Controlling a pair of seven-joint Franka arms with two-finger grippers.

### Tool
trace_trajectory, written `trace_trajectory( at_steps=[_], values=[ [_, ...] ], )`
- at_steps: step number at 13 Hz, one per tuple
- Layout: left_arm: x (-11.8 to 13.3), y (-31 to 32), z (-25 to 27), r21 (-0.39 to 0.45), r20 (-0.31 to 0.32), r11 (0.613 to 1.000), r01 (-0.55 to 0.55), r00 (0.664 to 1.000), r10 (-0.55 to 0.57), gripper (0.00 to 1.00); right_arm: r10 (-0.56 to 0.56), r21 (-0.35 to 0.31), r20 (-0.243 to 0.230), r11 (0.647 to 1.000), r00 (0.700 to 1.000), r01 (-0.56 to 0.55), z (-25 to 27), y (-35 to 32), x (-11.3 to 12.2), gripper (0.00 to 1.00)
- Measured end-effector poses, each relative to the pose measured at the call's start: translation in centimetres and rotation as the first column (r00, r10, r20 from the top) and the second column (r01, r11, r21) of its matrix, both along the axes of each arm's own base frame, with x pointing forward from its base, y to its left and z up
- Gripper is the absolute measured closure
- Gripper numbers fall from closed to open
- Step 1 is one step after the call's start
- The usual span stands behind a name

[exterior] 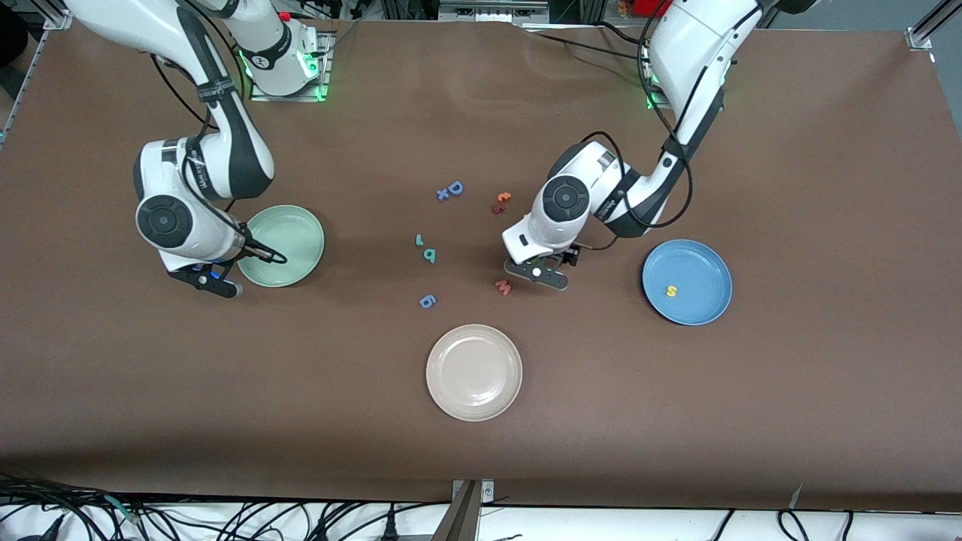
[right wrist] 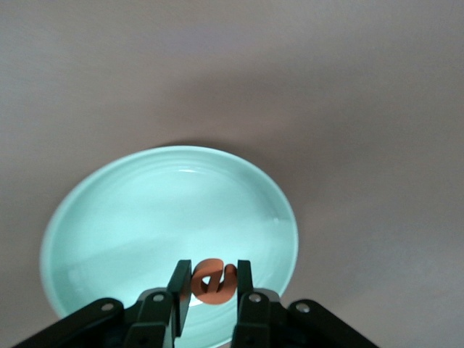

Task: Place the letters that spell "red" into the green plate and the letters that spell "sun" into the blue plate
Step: 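Release the e on the green plate while the left gripper grasps green u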

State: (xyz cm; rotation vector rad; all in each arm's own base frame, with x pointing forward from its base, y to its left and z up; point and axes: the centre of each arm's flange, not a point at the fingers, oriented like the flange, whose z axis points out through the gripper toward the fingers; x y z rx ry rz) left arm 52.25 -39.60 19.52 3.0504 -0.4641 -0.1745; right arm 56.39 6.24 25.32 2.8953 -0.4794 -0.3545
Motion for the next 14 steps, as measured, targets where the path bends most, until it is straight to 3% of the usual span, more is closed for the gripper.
trace_trajectory(
  at_steps=[5, 7, 10, 13, 14],
  values=[
    [-0.3, -0.2, -1.7, -0.002, -0.007, 1.0, -0.004, 1.0, 0.004, 0.06, 0.023, 0.042, -0.007, 0.999, 1.0, -0.022, -6.6, -1.5, -1.3, 0.71],
    [-0.5, -0.3, -2.1, 0.001, -0.011, 1.0, 0.0, 1.0, 0.0, 0.22, 0.023, 0.042, -0.008, 0.999, 1.0, -0.022, -7.0, -1.5, -1.3, 0.67],
    [-0.9, -0.8, -2.6, 0.01, -0.007, 1.0, 0.022, 1.0, -0.022, 0.3, 0.024, 0.045, 0.003, 0.999, 1.0, -0.024, -6.5, -1.4, -1.1, 0.35],
    [-0.5, -0.8, -2.1, 0.007, 0.003, 1.0, 0.011, 1.0, -0.011, 0.66, -0.009, 0.067, 0.046, 0.998, 0.999, 0.006, -2.8, 2.0, -0.4, 0.03],
    [-0.4, -0.9, -1.8, 0.005, 0.007, 1.0, 0.008, 1.0, -0.008, 0.68, -0.031, 0.072, 0.058, 0.997, 0.998, 0.027, -1.1, 3.9, -0.4, 0.01]
  ],
)
